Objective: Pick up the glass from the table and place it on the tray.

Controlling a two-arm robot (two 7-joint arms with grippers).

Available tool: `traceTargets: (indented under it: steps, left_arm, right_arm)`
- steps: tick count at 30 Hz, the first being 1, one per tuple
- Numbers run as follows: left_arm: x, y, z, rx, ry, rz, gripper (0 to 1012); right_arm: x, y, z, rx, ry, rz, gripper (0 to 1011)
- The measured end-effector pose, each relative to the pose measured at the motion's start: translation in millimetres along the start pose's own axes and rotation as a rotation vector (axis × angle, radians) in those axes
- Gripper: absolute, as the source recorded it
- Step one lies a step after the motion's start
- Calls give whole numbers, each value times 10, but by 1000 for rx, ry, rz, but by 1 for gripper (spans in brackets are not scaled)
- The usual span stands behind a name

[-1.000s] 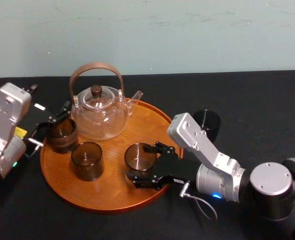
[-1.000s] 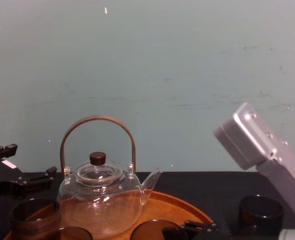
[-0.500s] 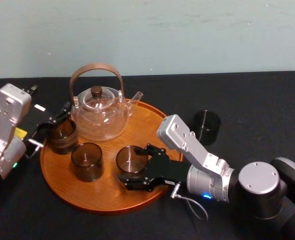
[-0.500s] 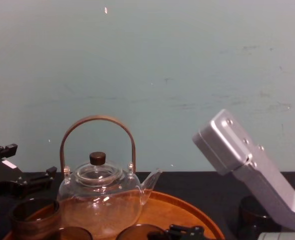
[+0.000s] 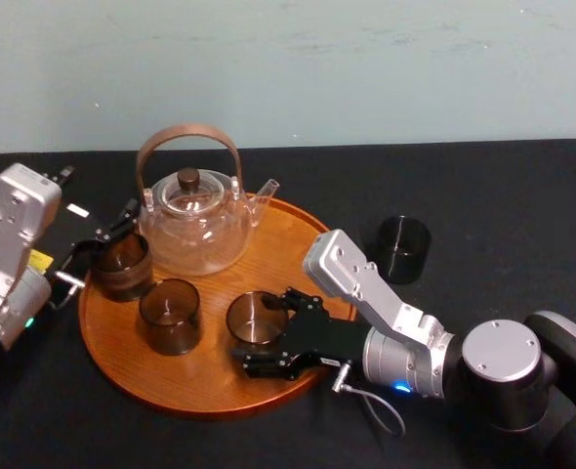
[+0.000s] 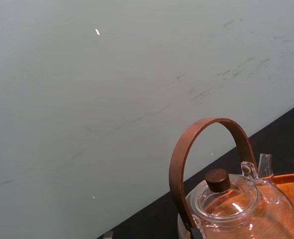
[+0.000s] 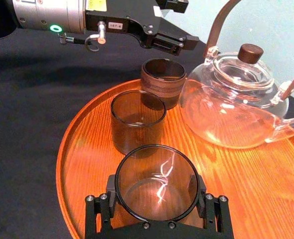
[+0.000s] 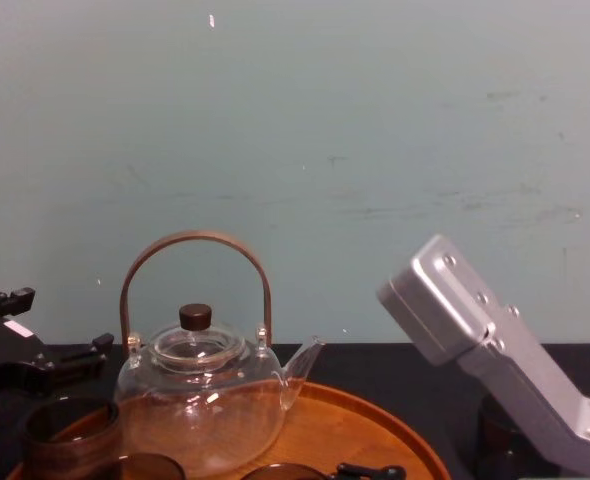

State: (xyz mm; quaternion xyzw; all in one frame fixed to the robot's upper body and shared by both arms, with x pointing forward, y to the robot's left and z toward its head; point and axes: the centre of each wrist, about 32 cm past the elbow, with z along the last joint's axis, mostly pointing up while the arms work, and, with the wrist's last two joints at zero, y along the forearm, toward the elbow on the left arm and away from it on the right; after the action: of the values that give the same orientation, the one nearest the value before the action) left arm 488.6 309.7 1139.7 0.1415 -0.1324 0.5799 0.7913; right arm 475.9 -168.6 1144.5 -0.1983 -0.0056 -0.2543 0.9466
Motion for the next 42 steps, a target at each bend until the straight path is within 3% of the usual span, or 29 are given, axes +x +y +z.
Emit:
traceTargets:
  steps: [13,18,26,33,42]
  left_arm:
    - [0,0,0,0,0,0,1001]
    - [0,0,0,0,0,0,1001]
    - [0,0,0,0,0,0,1001]
    - [0,0,0,0,0,0,1001]
    - [0,0,0,0,0,0,1001]
  right_arm:
    - [0,-3,-1,0,0,0,907]
    - [1,-5,1,1,0,-1,1002]
    - [1,-7,3,3,1,-1,1002]
    - [3,-108,41,60,-15,-19,1002]
    - [47,-451,167,184,-27,-50,1002]
